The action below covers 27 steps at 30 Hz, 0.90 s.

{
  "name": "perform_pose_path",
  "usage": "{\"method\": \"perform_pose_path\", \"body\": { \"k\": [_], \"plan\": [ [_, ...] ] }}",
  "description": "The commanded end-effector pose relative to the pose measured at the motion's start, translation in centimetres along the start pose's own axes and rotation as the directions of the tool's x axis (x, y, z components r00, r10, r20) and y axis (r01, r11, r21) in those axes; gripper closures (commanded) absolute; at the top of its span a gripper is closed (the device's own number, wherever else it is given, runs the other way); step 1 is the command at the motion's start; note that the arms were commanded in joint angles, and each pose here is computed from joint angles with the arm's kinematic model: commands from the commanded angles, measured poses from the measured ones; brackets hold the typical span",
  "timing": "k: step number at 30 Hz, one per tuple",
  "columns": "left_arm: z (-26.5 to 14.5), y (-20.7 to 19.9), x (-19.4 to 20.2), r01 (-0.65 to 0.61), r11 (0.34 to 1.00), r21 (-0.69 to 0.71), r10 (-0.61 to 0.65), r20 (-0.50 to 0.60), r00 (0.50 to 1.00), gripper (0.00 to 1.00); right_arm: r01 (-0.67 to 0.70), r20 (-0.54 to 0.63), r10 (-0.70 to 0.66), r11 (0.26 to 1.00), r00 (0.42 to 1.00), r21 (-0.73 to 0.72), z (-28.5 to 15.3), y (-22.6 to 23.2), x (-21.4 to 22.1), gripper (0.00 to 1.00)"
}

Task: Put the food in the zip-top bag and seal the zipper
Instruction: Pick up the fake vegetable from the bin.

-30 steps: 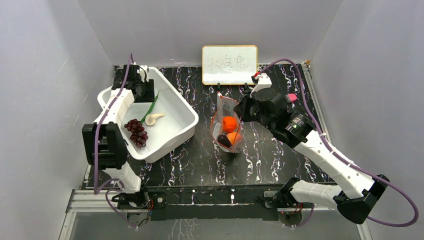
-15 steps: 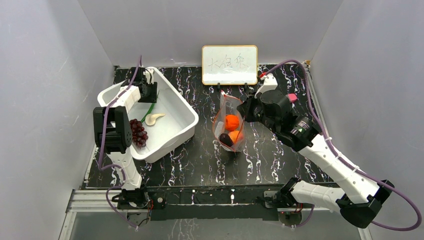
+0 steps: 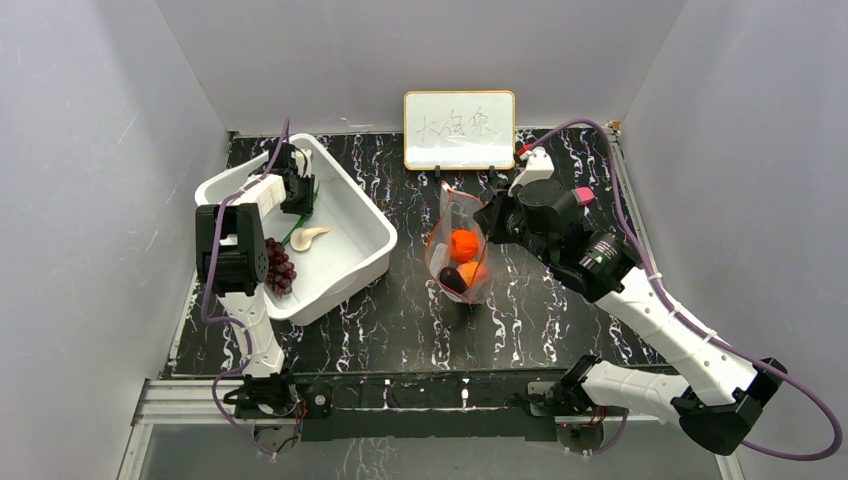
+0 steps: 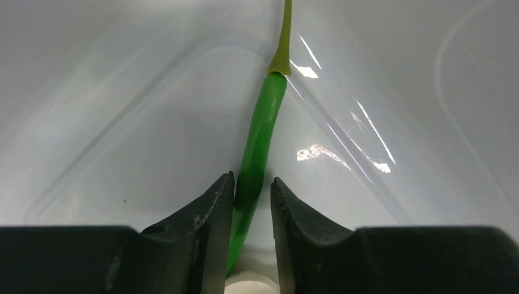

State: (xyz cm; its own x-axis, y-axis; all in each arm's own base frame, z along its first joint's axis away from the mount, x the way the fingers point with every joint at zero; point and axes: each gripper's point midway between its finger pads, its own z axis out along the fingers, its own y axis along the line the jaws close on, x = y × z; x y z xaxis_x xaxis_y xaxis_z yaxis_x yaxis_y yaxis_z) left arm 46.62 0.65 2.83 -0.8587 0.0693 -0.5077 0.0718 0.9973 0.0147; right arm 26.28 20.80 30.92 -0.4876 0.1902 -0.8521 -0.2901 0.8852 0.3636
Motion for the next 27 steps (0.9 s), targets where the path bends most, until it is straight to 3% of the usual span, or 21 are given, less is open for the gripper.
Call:
{"method": "perform_pose_path", "body": {
  "k": [1,5,11,20,27],
  "plan": [
    [-0.3,0.3,-1.3,-0.007,1.000,0.001,0.007,0.031,1.000,0.75,-0.029,0.083,0.030,0.999,0.996,-0.015,-0.6,0.5,-2.3,1.00],
    [0.2,0.9,-0.6,-0.001,0.999,-0.033,0.001,0.007,1.000,0.81,-0.027,0.076,0.028,1.000,0.997,-0.014,-0.7,0.3,-2.1,1.00],
    [-0.7,0.4,-0.9,0.007,1.000,-0.004,-0.007,0.022,1.000,1.00,-0.037,0.074,0.038,0.999,0.997,-0.019,-0.8,0.4,-1.9,1.00],
    [-6.0,-0.3,-3.0,0.086,0.996,0.013,-0.087,0.139,0.987,1.00,-0.121,0.050,0.121,0.993,0.991,-0.003,-0.5,0.3,-1.2,1.00],
    [-11.9,-0.2,-5.5,0.175,0.985,0.015,-0.171,0.313,0.934,1.00,-0.169,0.045,0.168,0.986,0.985,0.016,-0.4,0.1,-1.0,1.00]
  ]
}}
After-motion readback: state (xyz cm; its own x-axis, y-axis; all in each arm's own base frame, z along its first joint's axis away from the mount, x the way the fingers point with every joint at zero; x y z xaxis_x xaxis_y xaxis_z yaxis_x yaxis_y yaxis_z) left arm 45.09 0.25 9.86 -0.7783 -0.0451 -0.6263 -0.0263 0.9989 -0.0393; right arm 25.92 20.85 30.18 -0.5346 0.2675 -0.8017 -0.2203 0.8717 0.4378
